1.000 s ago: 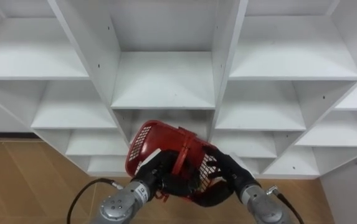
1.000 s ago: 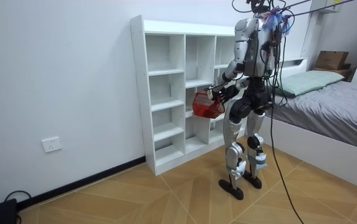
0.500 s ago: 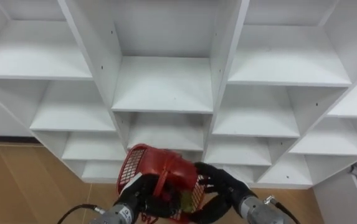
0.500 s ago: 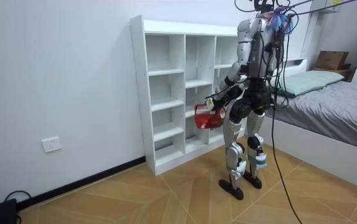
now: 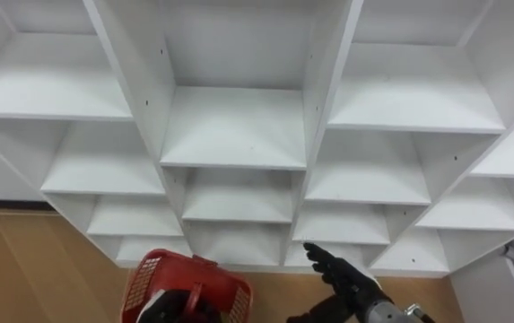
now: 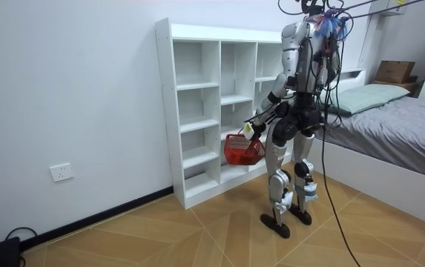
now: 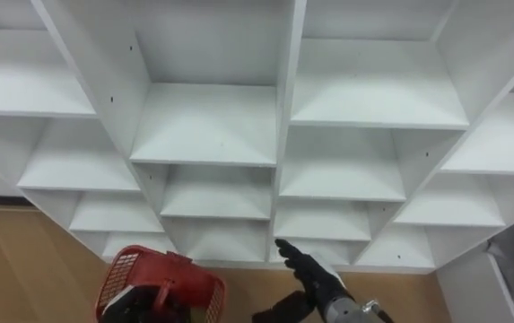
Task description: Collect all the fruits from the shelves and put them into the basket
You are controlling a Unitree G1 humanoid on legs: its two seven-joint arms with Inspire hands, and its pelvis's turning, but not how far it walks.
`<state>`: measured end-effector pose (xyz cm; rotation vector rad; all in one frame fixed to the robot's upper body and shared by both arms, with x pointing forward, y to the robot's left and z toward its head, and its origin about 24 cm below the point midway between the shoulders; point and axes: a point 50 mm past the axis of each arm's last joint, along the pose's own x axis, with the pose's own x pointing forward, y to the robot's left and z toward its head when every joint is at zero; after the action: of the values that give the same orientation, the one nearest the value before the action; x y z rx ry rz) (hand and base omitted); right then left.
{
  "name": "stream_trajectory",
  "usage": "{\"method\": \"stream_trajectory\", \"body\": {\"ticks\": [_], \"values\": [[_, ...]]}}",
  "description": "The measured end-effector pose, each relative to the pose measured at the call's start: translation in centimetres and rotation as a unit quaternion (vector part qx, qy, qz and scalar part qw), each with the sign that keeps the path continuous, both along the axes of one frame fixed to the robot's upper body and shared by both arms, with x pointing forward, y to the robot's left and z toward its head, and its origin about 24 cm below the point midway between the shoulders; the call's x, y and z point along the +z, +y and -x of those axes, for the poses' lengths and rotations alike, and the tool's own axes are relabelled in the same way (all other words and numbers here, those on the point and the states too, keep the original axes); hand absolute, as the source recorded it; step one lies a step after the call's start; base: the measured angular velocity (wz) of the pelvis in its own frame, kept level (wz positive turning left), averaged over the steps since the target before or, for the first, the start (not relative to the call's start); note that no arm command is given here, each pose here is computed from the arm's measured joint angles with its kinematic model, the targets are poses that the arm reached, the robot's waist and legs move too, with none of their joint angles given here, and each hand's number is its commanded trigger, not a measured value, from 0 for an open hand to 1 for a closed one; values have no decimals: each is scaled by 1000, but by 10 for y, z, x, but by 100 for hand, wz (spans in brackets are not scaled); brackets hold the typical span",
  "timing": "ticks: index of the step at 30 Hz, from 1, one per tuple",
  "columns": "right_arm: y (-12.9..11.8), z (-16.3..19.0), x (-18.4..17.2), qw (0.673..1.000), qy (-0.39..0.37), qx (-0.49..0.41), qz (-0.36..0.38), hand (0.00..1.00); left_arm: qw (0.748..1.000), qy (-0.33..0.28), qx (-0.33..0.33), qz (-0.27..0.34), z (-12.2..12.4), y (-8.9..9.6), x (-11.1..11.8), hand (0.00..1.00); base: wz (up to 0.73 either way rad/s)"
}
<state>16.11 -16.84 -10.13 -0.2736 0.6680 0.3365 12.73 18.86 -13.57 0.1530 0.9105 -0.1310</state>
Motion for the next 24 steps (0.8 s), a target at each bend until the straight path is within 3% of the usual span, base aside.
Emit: {"method": "stream_trajectory", "body": {"ticks": [10, 19, 24], "values": [[-38, 33, -14, 989, 19, -137, 52, 0, 996, 27, 77, -26, 31, 21, -7, 100, -3], [-67, 95, -46, 958, 141, -229, 104, 0, 985, 81, 145, -35, 64, 33, -20, 100, 3], [-71, 120, -55, 939, 193, -266, 106, 0, 979, 107, 170, -40, 79, 38, -24, 100, 4]]}}
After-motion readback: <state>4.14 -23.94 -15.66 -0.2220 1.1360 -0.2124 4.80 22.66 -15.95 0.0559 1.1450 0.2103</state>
